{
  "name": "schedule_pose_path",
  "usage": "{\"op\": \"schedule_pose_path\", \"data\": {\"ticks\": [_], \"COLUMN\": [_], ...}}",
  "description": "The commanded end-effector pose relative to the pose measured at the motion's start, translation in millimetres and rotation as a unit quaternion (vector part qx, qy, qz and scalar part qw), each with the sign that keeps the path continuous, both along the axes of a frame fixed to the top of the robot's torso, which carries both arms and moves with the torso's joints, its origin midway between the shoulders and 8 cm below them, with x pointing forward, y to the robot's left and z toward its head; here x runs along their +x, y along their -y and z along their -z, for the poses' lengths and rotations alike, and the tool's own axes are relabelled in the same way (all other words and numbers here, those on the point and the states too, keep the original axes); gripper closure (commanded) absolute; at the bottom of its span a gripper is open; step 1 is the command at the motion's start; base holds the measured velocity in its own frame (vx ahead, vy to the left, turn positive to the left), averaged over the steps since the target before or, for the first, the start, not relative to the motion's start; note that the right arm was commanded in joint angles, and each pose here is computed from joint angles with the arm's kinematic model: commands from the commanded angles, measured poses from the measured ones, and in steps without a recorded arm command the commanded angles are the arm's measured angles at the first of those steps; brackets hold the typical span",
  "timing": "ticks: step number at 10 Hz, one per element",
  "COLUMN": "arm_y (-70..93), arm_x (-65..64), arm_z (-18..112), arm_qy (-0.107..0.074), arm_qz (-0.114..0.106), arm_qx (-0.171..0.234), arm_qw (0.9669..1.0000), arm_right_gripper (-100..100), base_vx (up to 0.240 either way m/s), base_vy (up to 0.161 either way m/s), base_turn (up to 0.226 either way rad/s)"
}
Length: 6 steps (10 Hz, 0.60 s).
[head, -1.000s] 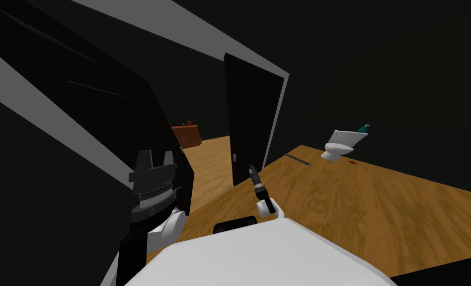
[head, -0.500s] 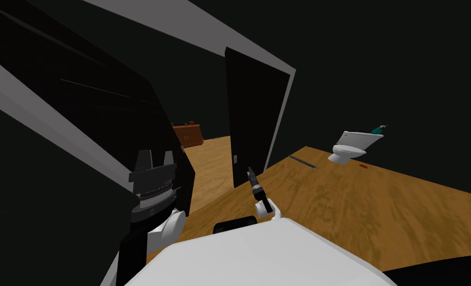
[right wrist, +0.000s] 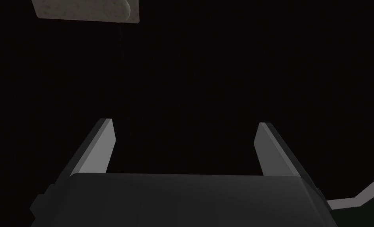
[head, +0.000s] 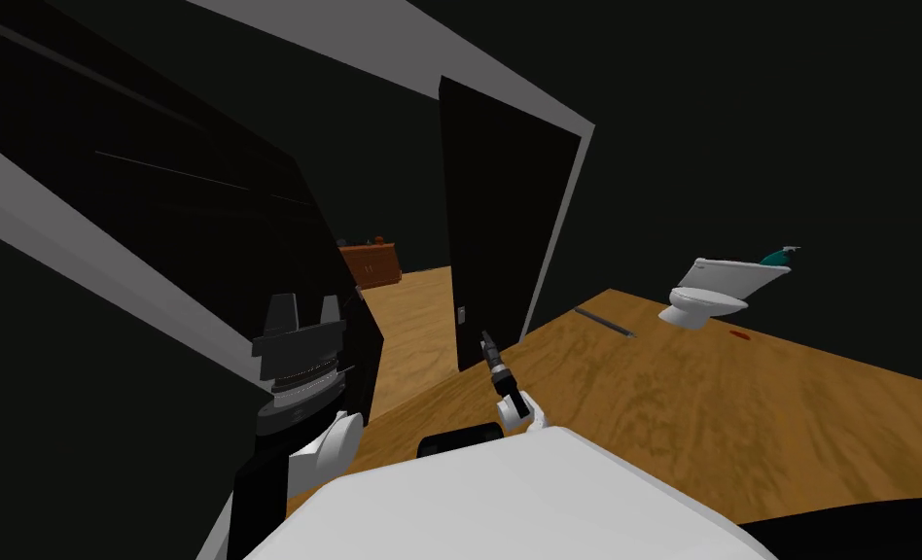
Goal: Push the door open
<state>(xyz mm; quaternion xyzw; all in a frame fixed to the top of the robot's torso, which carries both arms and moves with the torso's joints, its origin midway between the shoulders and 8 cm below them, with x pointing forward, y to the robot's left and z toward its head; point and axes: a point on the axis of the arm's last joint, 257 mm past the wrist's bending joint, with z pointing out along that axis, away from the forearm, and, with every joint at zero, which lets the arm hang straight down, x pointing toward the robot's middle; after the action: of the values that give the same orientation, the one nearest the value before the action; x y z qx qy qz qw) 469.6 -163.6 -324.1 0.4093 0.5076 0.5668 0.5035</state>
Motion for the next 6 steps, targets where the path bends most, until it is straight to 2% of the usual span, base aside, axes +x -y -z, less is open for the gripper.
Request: {"op": "schedule_pose_path", "data": {"ticks": [1,6], "arm_y": [-4.3,-19.8], "arm_x": [-0.3,-1.4], "arm_z": [9.4,39.0], "arm_qy": [-0.009,-0.043], "arm_qz": [-0.004,-0.019], "arm_qx": [0.001,0.004], "arm_qw": [0.9999,0.9989], "arm_right_gripper": [-100,-100], "base_vx": [0.048,0.084], "base_vy": [-0.014,-0.048], "base_turn": [0.047,0.064]}}
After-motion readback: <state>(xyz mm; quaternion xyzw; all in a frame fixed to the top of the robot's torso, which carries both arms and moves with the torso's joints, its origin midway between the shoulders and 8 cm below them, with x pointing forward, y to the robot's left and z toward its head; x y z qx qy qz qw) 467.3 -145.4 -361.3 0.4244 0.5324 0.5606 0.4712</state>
